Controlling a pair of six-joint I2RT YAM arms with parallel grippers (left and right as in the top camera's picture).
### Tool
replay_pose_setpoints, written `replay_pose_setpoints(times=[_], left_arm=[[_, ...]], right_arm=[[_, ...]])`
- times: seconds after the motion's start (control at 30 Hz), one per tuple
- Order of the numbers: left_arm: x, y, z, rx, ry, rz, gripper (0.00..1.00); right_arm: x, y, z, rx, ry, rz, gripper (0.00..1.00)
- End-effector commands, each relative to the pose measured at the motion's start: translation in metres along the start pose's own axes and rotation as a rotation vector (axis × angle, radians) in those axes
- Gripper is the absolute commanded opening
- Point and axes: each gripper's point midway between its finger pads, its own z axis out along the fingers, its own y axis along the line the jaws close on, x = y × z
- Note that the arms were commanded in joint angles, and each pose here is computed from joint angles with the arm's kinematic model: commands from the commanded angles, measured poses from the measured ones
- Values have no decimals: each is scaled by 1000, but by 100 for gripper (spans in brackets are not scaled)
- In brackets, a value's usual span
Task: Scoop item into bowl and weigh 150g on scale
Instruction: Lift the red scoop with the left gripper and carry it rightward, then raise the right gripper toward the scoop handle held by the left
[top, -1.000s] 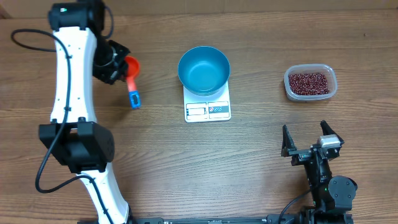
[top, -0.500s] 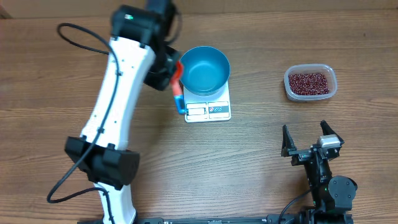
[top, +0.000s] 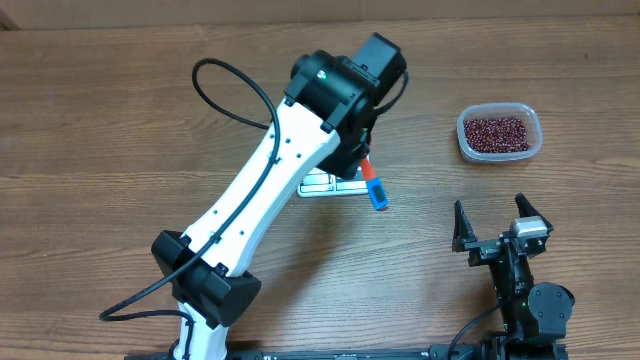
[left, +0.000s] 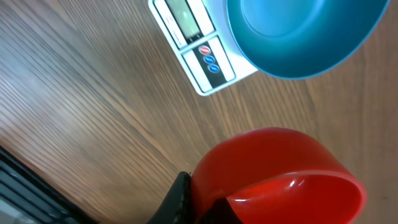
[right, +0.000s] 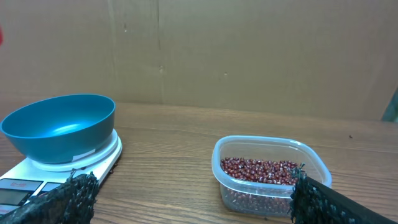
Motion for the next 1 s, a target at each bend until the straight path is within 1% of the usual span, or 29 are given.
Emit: replay_pose_setpoints(times=[0.0,0.23,0.4,0.43,0.47,0.5,0.6,0.73,0.97], left_arm=[[9,-5,-17,72,6,-127,4],[15,-5,-16,75,12,-184,4],[19,-14,-17,111,33,-186,4],[21,-18,-18,124,39,-186,4],[23,-24,-18,148,50,-187,4],[24,-28,-19,165,57,-188,4],[28,-40,-22,215,78,-190,4],[29,-49,-24,248,89,-194,4],[29,-50,-24,252,85,-194,4]], right_arm=[[2,0,0,-1,-2,2,100],[2,-1,0,7,-1,2,100],[1,3,0,-20,-6,22,100],[-3,9,0,-53,-21,49,100],[-17,24,-2,-146,-71,128,100],[-26,32,-5,-196,-102,156,100],[-47,43,-11,-270,-184,150,100],[-62,52,-17,-330,-246,118,100],[-78,52,-21,-328,-275,108,100]])
